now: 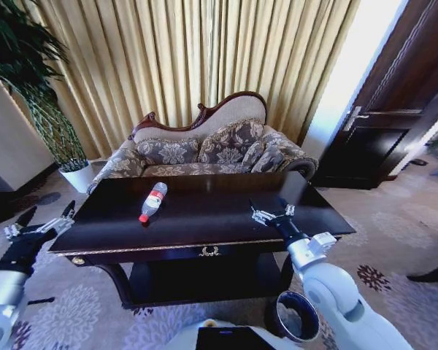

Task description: Move to the front of the table and place the trash on the table into the trash bin.

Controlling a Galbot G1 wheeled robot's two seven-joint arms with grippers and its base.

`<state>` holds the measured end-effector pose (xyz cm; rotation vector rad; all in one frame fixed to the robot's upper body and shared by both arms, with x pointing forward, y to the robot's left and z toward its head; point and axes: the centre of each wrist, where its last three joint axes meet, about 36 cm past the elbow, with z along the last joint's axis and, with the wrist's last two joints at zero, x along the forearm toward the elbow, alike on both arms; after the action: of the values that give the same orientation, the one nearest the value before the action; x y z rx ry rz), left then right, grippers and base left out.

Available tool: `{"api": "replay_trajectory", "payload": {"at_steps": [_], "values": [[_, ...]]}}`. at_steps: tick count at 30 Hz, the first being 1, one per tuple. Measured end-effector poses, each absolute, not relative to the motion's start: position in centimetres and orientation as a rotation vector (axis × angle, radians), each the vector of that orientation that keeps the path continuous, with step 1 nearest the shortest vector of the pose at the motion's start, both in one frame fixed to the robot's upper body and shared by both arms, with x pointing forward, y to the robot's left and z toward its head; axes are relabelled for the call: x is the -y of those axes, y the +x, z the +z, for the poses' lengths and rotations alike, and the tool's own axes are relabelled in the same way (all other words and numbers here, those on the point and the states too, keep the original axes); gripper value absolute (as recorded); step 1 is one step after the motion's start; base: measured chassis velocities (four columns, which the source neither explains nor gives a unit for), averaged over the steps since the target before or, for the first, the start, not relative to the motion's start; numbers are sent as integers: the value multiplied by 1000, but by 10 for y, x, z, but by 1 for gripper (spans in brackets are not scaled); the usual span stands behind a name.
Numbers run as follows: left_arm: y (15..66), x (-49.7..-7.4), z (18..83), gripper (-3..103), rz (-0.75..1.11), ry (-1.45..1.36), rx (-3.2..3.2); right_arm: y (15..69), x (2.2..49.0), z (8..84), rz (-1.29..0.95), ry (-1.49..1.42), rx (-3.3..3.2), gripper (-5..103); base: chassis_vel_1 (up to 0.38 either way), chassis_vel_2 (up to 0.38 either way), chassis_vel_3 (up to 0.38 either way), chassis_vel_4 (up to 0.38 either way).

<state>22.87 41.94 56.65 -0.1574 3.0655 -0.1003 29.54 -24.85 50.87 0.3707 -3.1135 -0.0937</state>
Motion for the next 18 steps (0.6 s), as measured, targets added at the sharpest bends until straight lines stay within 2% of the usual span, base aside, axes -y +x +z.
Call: {"api": "replay_trajectory", "payload": {"at_steps": [13, 18], "values": [[302, -450, 585, 100, -102, -103, -3125, 290, 251, 502, -57, 330, 3112, 100, 0, 0, 0, 0], [327, -442, 582, 100, -120, -66, -3159, 287, 250, 501, -34, 327, 3106, 100, 0, 0, 0, 0]]}}
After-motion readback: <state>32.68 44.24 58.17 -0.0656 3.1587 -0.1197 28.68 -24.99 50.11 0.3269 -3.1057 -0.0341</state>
